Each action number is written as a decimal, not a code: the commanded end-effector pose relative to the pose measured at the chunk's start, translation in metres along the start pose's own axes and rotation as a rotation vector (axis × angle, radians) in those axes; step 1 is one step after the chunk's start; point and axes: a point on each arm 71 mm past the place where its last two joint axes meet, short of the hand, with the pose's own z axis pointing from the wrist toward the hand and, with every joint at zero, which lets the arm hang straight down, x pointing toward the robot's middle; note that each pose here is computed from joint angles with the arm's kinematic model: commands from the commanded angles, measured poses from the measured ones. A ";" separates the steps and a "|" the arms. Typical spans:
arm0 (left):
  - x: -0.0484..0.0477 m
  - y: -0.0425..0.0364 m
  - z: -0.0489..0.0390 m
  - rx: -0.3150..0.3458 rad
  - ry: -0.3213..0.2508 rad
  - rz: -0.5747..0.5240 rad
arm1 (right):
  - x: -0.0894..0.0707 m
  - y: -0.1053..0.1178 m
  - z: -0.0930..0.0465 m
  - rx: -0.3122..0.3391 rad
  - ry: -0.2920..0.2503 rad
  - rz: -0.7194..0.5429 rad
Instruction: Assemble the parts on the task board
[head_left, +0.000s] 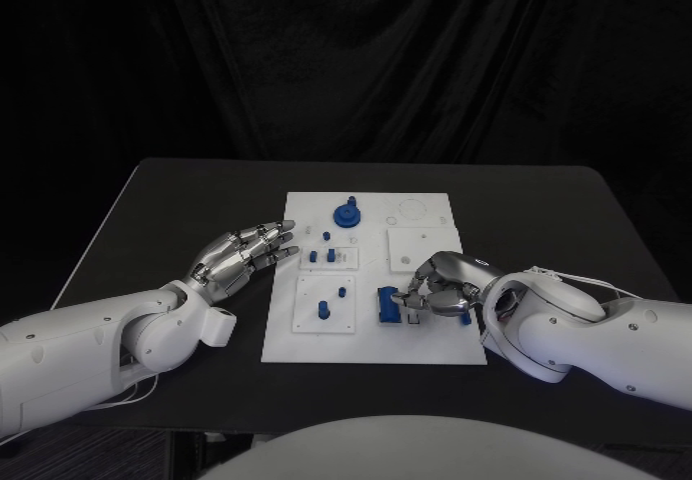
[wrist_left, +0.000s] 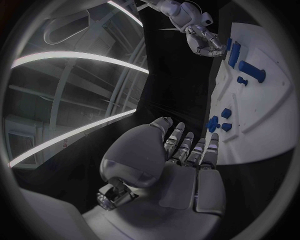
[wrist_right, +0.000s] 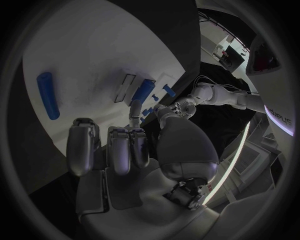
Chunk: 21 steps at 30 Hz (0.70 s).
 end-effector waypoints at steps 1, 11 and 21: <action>0.0012 0.0000 -0.0002 0.009 0.010 -0.010 | 0.003 0.001 -0.001 -0.004 0.031 -0.003; 0.0011 0.0002 -0.0002 0.007 0.010 -0.010 | 0.007 -0.001 0.001 0.021 0.080 -0.033; 0.0004 0.0001 -0.0007 0.007 0.008 -0.009 | 0.009 0.000 0.005 0.026 0.088 -0.057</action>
